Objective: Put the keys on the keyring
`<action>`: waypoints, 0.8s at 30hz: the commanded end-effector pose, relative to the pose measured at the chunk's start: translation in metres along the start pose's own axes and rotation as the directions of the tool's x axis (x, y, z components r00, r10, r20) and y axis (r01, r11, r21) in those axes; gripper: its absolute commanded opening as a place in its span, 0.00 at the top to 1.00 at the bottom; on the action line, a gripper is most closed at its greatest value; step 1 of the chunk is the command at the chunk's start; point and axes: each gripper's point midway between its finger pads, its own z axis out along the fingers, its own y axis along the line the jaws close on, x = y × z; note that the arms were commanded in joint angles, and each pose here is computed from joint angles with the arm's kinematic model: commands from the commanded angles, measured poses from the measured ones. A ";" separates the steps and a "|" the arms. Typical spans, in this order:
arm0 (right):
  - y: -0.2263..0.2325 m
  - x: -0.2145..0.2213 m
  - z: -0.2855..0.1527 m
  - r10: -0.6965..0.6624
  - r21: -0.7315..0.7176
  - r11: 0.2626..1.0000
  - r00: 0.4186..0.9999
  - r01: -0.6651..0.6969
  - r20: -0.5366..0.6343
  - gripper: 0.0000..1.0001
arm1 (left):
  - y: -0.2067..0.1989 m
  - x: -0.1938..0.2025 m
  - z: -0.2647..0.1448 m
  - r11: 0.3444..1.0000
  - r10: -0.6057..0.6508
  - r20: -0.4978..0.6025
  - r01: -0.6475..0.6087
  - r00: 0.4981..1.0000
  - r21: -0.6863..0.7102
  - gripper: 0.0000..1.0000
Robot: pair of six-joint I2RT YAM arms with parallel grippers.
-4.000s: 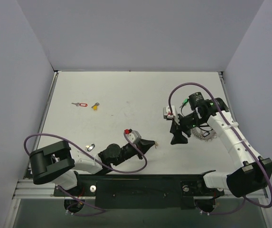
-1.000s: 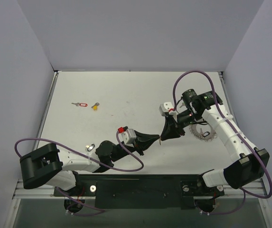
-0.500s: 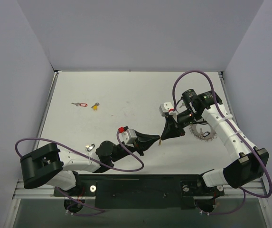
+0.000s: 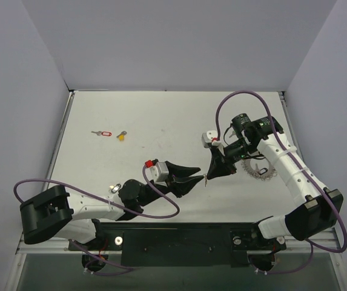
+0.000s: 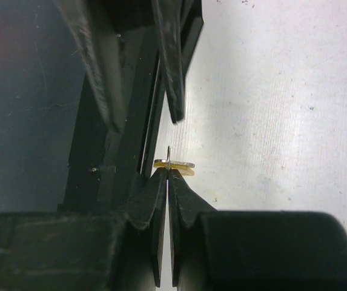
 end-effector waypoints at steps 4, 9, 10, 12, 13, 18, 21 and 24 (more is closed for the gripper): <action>0.001 0.014 -0.005 0.052 0.063 0.997 0.995 -0.047 -0.082 1.00 | -0.002 -0.035 -0.007 1.000 0.022 0.047 -0.021 0.999 -0.014 0.49; -0.004 0.039 -0.014 0.106 0.145 0.987 0.949 -0.065 -0.297 1.00 | 0.010 0.004 -0.019 0.989 0.131 -0.272 -0.145 0.953 -0.033 0.42; -0.005 0.047 -0.018 0.092 0.147 0.988 0.931 -0.042 -0.352 1.00 | 0.004 -0.003 -0.015 0.985 0.166 -0.281 -0.171 0.945 0.008 0.41; 0.000 0.053 -0.022 0.081 0.119 0.992 0.905 -0.034 -0.417 1.00 | 0.006 0.009 -0.021 0.980 0.191 -0.365 -0.195 0.911 0.027 0.41; 0.003 0.055 -0.024 0.090 0.103 0.993 0.893 -0.049 -0.441 1.00 | 0.009 0.017 -0.026 0.971 0.236 -0.406 -0.236 0.883 0.051 0.41; 0.004 0.060 -0.023 0.091 0.070 0.995 0.862 -0.065 -0.498 1.00 | 0.008 0.028 -0.016 0.960 0.277 -0.444 -0.260 0.852 0.100 0.51; 0.000 0.063 -0.022 0.104 0.073 0.994 0.851 -0.078 -0.515 1.00 | 0.005 0.039 -0.001 0.955 0.297 -0.445 -0.270 0.845 0.124 0.55; -0.001 0.063 -0.020 0.109 0.071 0.994 0.851 -0.084 -0.514 1.00 | 0.003 0.039 0.014 0.952 0.306 -0.392 -0.282 0.867 0.120 0.57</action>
